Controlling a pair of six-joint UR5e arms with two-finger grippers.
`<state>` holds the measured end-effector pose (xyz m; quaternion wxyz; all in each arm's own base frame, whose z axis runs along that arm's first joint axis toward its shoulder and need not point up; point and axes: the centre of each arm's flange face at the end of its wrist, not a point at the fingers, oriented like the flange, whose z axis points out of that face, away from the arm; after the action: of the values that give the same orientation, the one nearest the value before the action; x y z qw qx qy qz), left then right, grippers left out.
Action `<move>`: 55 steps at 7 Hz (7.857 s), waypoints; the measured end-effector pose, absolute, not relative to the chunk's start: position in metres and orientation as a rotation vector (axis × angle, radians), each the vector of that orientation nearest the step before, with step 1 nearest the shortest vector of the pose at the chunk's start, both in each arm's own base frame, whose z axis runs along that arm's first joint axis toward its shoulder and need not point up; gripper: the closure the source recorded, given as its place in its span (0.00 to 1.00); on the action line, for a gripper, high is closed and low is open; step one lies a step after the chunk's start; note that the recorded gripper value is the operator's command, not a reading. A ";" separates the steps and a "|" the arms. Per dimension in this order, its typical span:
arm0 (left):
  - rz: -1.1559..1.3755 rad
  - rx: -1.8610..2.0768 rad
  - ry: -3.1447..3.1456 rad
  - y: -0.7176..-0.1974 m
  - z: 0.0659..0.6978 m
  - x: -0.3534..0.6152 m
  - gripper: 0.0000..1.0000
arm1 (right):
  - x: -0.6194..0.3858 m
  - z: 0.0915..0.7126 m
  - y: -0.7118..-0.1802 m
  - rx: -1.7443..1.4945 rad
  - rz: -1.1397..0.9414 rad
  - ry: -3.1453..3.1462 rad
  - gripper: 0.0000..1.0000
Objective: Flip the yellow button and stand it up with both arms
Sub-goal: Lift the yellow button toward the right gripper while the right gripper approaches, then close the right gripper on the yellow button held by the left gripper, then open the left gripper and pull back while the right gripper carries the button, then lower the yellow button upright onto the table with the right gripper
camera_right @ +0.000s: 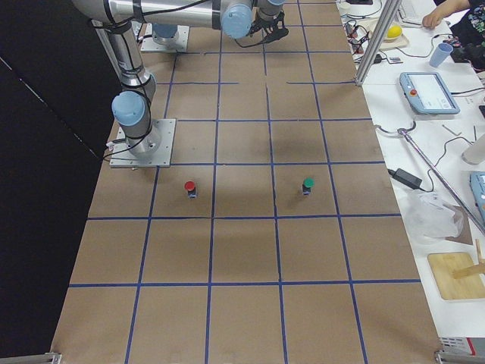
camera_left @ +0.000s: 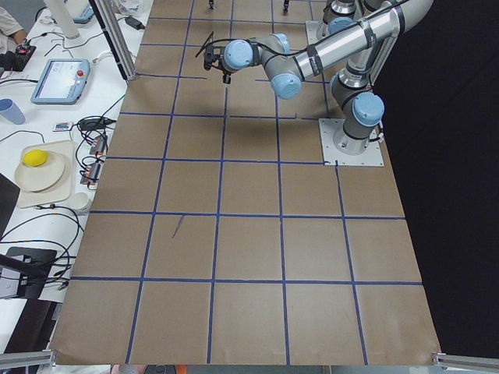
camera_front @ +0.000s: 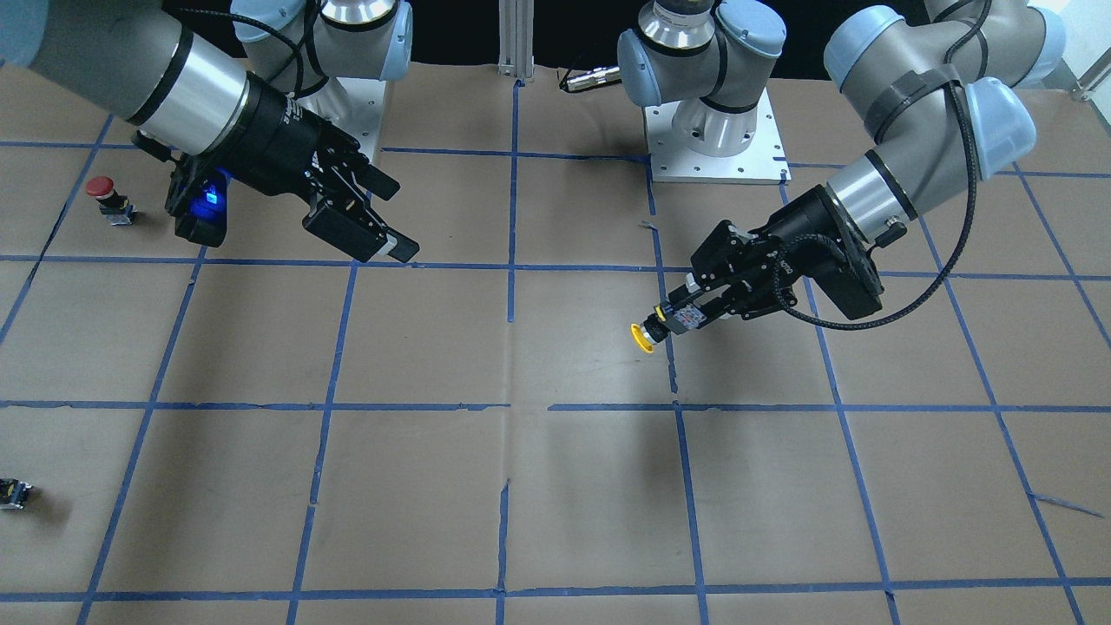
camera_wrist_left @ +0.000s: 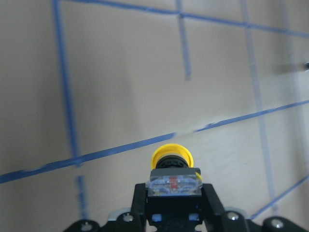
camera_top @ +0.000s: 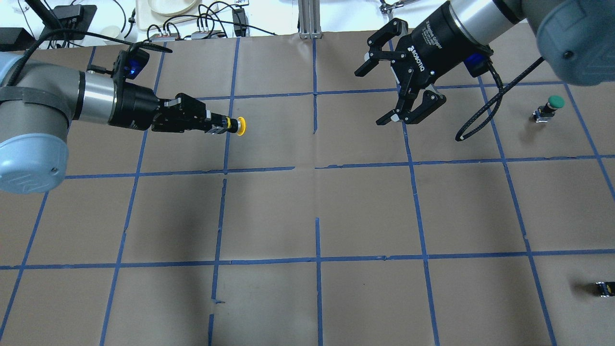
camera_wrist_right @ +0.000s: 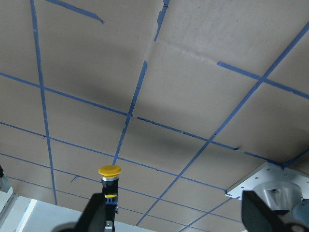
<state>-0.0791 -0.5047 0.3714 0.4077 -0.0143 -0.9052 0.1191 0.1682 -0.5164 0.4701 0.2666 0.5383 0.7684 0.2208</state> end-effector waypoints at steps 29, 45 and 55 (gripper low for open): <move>0.121 -0.028 -1.821 -0.484 0.421 -0.210 0.83 | 0.189 0.475 -0.514 1.421 0.777 1.870 0.94; -0.006 0.147 -2.985 -0.474 0.508 -0.148 0.00 | -0.063 0.440 -0.524 -0.337 -0.011 2.860 0.98; -0.022 -0.002 -3.102 -0.443 0.529 -0.138 0.00 | -0.281 0.316 -0.449 -1.612 -0.754 2.436 0.98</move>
<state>-0.1383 -0.4427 0.5291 0.0198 -0.0005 -0.9998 -0.0072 -0.2813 -0.4493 0.3163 0.0625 -0.5332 0.8060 -0.2494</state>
